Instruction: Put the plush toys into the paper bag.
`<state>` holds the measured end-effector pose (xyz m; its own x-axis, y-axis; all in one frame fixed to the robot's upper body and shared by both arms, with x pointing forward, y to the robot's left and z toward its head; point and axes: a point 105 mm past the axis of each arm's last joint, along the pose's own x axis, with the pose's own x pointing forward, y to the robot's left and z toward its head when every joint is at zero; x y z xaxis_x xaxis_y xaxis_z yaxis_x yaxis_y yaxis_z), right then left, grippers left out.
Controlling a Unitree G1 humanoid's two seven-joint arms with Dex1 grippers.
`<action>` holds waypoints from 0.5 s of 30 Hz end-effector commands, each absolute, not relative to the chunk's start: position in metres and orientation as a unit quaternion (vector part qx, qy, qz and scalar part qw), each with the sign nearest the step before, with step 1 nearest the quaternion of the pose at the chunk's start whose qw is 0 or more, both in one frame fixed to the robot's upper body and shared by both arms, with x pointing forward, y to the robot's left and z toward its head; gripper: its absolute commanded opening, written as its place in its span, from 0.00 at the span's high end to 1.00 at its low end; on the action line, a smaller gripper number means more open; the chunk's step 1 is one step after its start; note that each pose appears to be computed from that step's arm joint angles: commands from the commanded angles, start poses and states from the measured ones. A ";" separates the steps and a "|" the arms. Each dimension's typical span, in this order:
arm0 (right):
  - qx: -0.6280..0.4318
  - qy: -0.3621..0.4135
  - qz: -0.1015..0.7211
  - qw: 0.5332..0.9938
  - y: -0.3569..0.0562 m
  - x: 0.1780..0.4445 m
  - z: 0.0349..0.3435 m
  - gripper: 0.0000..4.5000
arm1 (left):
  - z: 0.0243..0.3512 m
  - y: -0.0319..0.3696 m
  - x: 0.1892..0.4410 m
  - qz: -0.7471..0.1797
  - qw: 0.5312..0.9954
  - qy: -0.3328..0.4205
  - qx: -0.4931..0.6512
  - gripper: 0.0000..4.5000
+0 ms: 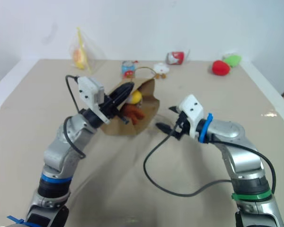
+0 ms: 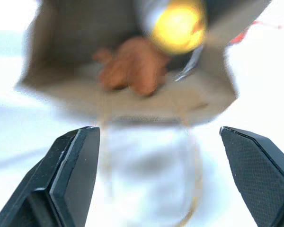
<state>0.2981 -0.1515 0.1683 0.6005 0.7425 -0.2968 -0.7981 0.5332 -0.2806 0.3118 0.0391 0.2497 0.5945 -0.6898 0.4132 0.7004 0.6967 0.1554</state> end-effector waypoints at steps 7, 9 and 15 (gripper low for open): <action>-0.245 0.062 0.454 0.854 -0.140 0.294 0.155 0.03 | 0.262 0.039 0.305 -0.393 0.884 -0.253 -0.009 1.00; -0.252 0.068 0.436 0.861 -0.143 0.301 0.146 0.03 | 0.262 0.039 0.304 -0.392 0.884 -0.254 -0.009 1.00; -0.279 0.075 0.407 0.867 -0.149 0.314 0.131 0.14 | 0.262 0.039 0.304 -0.391 0.885 -0.253 -0.007 1.00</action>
